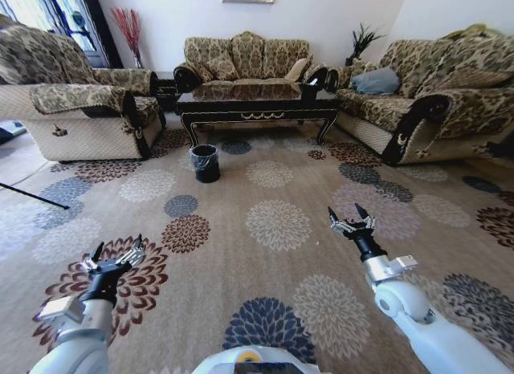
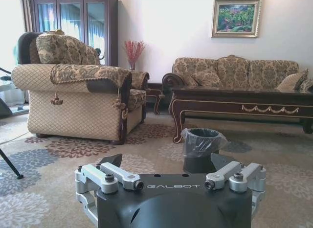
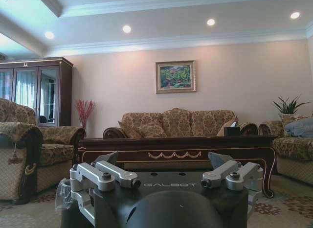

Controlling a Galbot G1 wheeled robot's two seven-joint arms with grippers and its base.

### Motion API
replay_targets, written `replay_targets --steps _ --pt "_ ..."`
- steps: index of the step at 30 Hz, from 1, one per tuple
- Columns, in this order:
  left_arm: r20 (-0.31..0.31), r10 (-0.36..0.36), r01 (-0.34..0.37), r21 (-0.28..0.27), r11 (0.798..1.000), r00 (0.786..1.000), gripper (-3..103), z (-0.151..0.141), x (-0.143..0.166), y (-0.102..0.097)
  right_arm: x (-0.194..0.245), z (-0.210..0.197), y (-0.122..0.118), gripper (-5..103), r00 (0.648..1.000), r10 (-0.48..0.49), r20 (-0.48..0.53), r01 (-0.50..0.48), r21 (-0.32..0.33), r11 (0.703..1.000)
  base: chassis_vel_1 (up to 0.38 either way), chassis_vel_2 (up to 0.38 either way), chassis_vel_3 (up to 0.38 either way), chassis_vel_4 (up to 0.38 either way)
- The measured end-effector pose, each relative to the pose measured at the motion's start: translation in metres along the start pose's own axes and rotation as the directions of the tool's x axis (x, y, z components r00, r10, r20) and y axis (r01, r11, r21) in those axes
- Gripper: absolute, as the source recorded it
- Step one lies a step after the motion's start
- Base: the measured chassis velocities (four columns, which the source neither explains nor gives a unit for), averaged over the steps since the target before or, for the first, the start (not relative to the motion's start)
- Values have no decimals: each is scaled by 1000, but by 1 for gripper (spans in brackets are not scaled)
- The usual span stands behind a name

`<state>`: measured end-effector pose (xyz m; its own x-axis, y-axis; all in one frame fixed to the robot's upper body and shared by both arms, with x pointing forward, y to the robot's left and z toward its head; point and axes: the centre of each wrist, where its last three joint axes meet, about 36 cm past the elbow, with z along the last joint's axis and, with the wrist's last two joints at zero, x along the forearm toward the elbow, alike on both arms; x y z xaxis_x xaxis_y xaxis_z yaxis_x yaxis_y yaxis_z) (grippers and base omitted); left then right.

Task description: Move to the front of the table and pick up the trash from the floor, then place it into the trash bin.

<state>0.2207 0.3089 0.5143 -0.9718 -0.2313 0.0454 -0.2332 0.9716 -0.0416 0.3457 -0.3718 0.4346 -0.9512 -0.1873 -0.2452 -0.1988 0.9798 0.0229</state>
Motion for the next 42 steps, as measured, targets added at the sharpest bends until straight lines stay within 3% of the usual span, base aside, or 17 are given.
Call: replay_targets --steps 11,23,42 --pt "6 9 -9 2 1000 1000 100 -6 5 -4 3 -7 3 100 1000 0 24 0 1 1000 -73 76 72 -74" --pt "9 15 -15 -5 1000 1000 100 -4 5 -5 1 -6 -2 100 1000 9 30 -10 43 999 -37 40 36 -33" --pt "-6 -3 3 -13 1000 1000 100 4 0 -3 -11 -4 -1 100 999 -16 31 15 31 999 20 -25 -23 17"
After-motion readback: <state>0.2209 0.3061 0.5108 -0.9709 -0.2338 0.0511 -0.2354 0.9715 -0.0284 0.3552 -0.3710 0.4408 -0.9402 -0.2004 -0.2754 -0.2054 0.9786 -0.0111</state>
